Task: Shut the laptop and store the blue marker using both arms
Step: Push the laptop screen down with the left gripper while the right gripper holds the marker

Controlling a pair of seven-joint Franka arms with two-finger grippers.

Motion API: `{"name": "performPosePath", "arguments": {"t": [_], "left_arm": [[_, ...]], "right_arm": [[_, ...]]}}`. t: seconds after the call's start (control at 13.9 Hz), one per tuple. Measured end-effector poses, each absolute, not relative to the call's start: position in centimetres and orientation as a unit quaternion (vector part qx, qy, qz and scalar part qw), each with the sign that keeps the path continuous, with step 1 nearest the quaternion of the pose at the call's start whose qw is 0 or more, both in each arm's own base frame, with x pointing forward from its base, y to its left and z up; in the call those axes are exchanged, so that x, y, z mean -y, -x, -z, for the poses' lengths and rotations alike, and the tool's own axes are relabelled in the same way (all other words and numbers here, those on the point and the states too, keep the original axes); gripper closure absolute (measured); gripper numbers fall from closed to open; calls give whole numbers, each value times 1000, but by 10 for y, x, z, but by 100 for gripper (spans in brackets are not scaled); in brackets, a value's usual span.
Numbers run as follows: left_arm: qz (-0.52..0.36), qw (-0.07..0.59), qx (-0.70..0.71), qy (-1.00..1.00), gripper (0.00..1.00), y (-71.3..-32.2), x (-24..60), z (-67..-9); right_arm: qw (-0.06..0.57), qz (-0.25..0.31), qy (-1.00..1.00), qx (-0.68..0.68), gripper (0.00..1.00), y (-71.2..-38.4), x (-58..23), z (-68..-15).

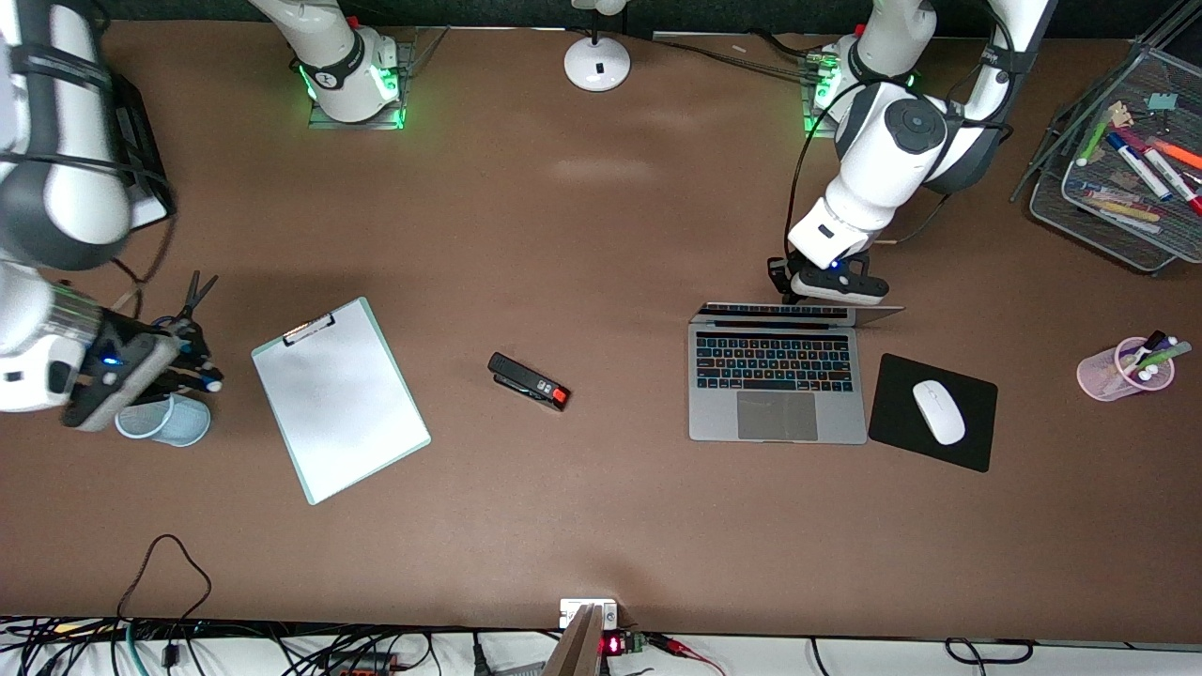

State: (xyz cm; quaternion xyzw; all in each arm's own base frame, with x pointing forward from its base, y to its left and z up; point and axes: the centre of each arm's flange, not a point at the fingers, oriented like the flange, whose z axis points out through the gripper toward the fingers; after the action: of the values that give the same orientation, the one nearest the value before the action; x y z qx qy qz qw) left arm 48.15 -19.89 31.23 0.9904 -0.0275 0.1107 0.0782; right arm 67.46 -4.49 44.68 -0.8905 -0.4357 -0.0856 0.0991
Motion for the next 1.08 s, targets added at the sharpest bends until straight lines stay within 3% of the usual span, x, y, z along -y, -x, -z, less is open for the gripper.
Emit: {"name": "performPosePath", "arguments": {"t": [0.43,1.08], "left_arm": [[-127,90,29,-987,99,-500,196,-291],[-139,87,39,-986,99,-544,181,-279]], "right_arm": [[170,198,831,491,82,-663,143,-464],[244,356,738,518,82,-640,257,-383]]}}
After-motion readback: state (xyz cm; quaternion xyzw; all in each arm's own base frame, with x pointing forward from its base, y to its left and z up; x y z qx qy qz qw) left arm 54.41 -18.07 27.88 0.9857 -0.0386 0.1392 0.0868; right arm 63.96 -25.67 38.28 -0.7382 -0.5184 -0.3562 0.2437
